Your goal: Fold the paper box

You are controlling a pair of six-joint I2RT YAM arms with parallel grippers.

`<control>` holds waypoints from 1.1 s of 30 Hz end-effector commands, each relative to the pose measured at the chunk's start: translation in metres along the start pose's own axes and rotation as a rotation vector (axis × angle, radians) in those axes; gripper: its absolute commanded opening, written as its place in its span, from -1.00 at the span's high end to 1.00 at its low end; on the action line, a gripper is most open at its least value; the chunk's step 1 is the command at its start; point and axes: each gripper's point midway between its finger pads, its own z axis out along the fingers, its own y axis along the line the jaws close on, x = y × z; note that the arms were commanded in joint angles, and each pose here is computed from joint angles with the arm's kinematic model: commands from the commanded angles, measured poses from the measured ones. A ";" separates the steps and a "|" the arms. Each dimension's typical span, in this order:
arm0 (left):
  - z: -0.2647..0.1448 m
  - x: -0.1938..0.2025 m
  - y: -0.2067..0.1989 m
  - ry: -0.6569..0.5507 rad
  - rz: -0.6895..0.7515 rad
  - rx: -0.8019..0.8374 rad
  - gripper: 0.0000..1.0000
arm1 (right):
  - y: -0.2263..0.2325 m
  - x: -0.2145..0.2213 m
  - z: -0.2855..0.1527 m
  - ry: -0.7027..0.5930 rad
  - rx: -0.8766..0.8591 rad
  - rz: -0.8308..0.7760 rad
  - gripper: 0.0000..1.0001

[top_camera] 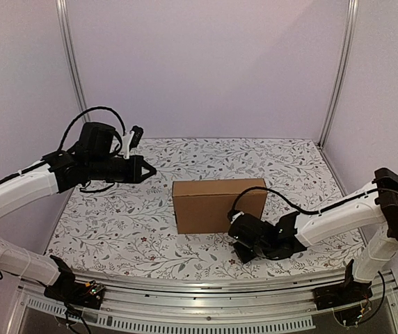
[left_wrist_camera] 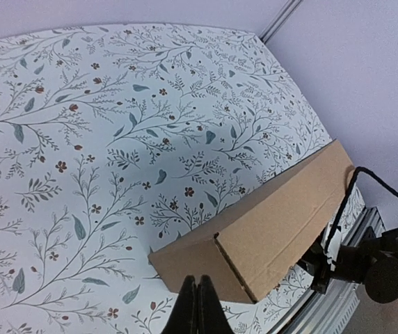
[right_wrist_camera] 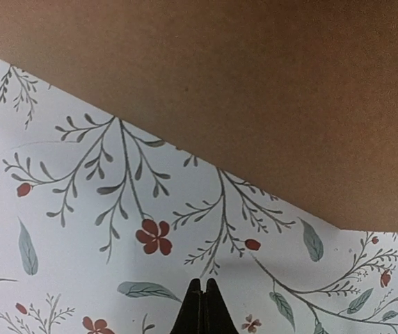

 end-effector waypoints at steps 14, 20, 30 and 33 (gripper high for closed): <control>0.020 0.007 -0.006 0.044 -0.023 0.062 1.00 | -0.074 -0.015 0.029 0.067 0.054 0.163 1.00; 0.038 0.002 -0.007 0.060 -0.004 0.073 1.00 | -0.072 -0.020 0.031 0.062 0.013 0.213 1.00; 0.094 -0.026 -0.024 0.096 0.038 0.151 1.00 | -0.069 -0.047 0.023 -0.043 -0.079 0.456 1.00; 0.113 -0.025 -0.030 0.139 0.031 0.191 1.00 | -0.061 -0.057 0.026 -0.080 -0.138 0.522 1.00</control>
